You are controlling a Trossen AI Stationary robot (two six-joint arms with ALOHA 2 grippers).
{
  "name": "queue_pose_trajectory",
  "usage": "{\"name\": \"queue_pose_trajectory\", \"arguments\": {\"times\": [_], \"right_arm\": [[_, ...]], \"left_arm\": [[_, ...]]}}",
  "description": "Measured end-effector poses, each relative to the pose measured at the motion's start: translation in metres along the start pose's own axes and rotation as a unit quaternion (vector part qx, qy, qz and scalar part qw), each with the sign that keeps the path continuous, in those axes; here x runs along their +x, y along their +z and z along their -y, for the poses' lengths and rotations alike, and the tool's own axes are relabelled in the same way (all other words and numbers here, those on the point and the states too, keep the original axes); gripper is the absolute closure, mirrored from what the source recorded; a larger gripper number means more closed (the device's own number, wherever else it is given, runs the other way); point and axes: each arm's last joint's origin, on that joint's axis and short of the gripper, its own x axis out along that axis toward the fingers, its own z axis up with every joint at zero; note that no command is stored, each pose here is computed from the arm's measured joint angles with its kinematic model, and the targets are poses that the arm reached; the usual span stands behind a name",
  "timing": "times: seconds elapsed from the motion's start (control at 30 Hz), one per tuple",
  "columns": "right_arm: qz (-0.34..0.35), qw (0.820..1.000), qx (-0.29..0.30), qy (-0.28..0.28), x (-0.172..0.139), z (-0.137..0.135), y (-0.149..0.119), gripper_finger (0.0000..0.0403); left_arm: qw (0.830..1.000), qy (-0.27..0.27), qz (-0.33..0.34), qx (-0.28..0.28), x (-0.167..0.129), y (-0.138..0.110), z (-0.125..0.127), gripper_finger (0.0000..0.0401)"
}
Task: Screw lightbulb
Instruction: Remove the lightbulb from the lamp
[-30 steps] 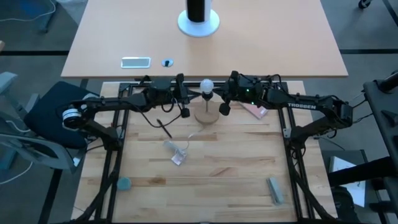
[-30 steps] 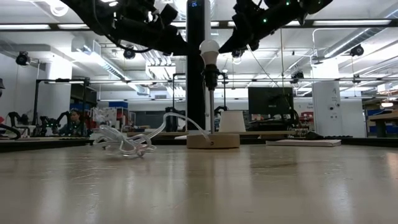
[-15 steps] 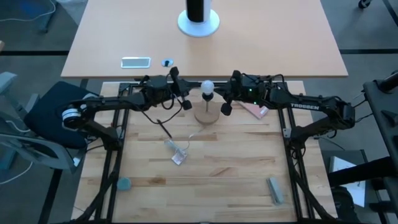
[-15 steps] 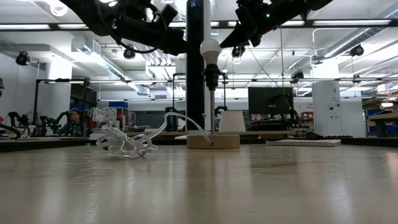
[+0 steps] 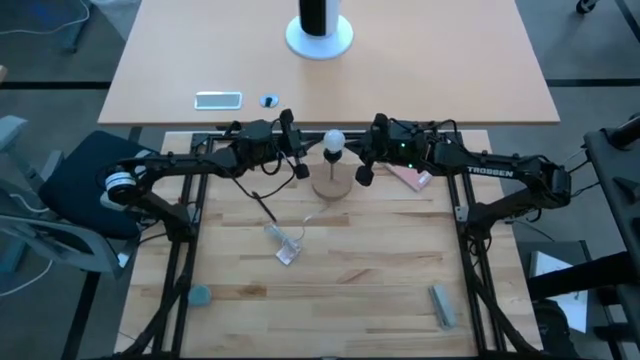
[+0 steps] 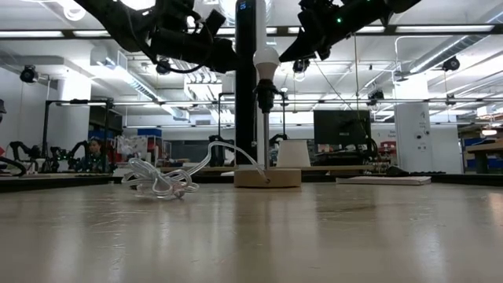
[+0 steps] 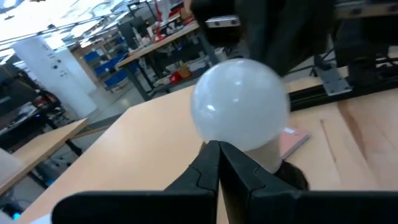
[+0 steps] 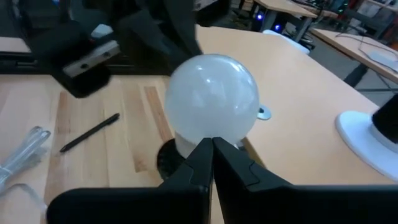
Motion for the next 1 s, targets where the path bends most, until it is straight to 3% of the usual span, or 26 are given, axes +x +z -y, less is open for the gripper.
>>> {"name": "queue_pose_trajectory", "arguments": {"times": [0.2,0.53,1.0], "right_arm": [[-0.007,1.0,0.002,-0.024,0.001,0.004,-0.001,0.0396],[-0.023,1.0,0.007,-0.019,-0.003,0.003,-0.004,0.0396],[0.033,0.999,-0.009,0.025,0.009,0.0,0.001,0.0396]], "left_arm": [[1.0,-0.025,-0.013,-0.008,-0.005,0.003,0.002,0.0401],[0.997,0.033,-0.076,-0.011,-0.014,0.002,-0.002,0.0401],[0.998,0.051,-0.038,-0.002,-0.009,0.005,-0.005,0.0401]]}}
